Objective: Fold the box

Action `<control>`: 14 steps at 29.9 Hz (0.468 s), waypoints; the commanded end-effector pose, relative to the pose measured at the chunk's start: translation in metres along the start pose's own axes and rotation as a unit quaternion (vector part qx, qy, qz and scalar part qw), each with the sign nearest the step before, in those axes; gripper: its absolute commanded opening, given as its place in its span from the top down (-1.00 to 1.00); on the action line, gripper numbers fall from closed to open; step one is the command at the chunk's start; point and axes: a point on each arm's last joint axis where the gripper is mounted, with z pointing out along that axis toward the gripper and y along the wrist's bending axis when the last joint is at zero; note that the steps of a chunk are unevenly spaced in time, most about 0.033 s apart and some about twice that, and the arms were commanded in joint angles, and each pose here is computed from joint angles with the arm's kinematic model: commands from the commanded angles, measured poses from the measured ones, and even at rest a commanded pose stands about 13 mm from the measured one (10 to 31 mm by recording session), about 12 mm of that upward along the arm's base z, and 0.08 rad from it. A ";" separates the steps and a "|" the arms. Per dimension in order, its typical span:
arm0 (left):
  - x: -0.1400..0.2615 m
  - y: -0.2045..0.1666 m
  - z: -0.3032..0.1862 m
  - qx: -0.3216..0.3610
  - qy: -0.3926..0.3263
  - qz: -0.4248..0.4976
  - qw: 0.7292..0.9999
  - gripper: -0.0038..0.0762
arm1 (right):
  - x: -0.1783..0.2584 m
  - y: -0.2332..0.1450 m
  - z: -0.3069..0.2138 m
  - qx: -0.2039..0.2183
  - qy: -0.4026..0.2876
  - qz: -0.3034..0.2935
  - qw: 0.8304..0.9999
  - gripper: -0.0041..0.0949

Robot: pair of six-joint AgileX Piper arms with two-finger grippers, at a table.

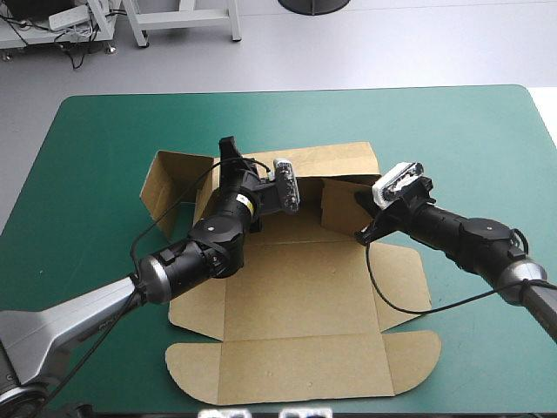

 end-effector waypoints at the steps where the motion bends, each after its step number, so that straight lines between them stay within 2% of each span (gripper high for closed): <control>1: -0.009 0.010 -0.011 -0.010 -0.034 -0.025 0.999 0.91 | -0.014 0.010 -0.007 -0.037 -0.020 -0.016 0.999 0.51; 2: -0.009 0.011 -0.011 -0.012 -0.033 -0.022 0.999 0.91 | -0.013 0.010 -0.008 -0.036 -0.015 -0.012 0.999 0.34; 3: -0.009 0.011 -0.011 -0.013 -0.034 -0.021 0.999 0.91 | -0.014 0.010 -0.009 -0.033 -0.013 -0.006 0.999 0.04; 6: -0.009 0.011 -0.011 -0.012 -0.034 -0.022 0.999 0.91 | -0.017 0.007 -0.016 -0.005 -0.012 0.029 0.999 -0.52; 7: -0.009 0.011 -0.011 -0.012 -0.034 -0.022 0.999 0.91 | -0.019 0.006 -0.020 0.008 -0.012 0.034 0.999 -0.64; 8: -0.009 0.011 -0.011 -0.012 -0.032 -0.022 0.999 0.91 | -0.020 0.006 -0.023 0.016 -0.011 0.026 0.999 -0.69; 10: -0.009 0.011 -0.011 -0.013 -0.030 -0.022 0.999 0.91 | -0.023 0.008 -0.031 0.019 -0.008 0.011 1.000 -0.68; 14: -0.008 0.011 -0.011 -0.013 -0.029 -0.022 0.999 0.91 | -0.026 0.016 -0.044 0.006 0.001 -0.016 1.000 -0.68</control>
